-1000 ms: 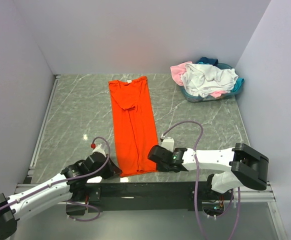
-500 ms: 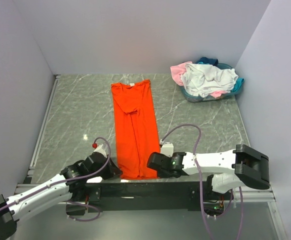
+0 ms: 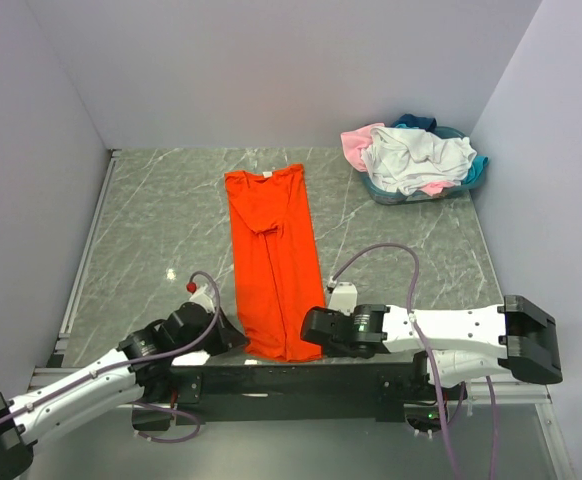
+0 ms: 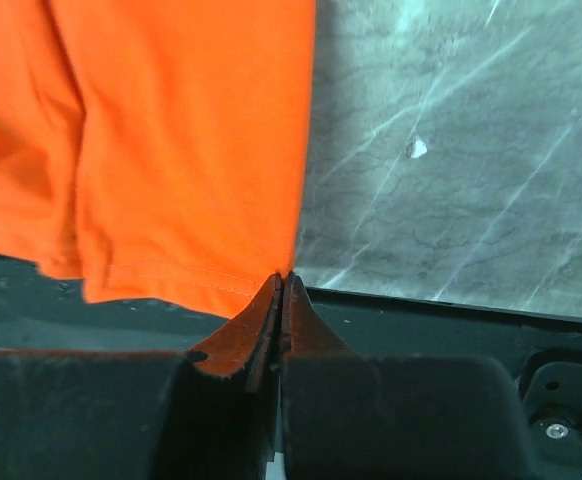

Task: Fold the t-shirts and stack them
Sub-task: Fold the tshirt

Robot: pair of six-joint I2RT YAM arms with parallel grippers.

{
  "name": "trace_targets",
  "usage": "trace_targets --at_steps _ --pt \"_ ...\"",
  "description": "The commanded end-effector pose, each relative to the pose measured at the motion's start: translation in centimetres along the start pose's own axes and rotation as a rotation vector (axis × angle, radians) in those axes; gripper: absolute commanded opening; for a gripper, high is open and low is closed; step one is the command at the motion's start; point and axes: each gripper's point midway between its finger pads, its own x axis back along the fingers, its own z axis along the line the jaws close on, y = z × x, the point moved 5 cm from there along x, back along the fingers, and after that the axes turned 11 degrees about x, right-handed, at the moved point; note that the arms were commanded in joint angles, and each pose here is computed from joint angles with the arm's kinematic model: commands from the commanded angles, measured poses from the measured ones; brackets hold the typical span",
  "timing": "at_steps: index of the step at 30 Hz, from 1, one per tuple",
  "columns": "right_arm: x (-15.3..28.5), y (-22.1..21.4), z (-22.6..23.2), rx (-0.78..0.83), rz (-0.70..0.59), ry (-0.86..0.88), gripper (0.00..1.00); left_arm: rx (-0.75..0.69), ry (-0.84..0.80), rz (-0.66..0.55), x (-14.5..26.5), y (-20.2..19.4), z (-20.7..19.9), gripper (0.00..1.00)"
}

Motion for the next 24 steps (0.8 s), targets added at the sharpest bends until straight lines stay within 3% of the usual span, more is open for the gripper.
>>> trace_targets --at_steps 1,16,24 --pt "1.1 1.7 0.2 -0.017 -0.08 -0.014 0.0 -0.022 -0.118 0.003 0.2 0.4 -3.2 0.0" --pt "2.3 7.5 1.0 -0.049 -0.241 -0.006 0.0 -0.049 -0.173 -0.11 0.3 2.5 -6.7 0.0" --pt "1.7 11.6 1.1 -0.054 -0.304 0.003 0.0 -0.075 -0.19 -0.261 0.2 5.3 -8.6 0.0"
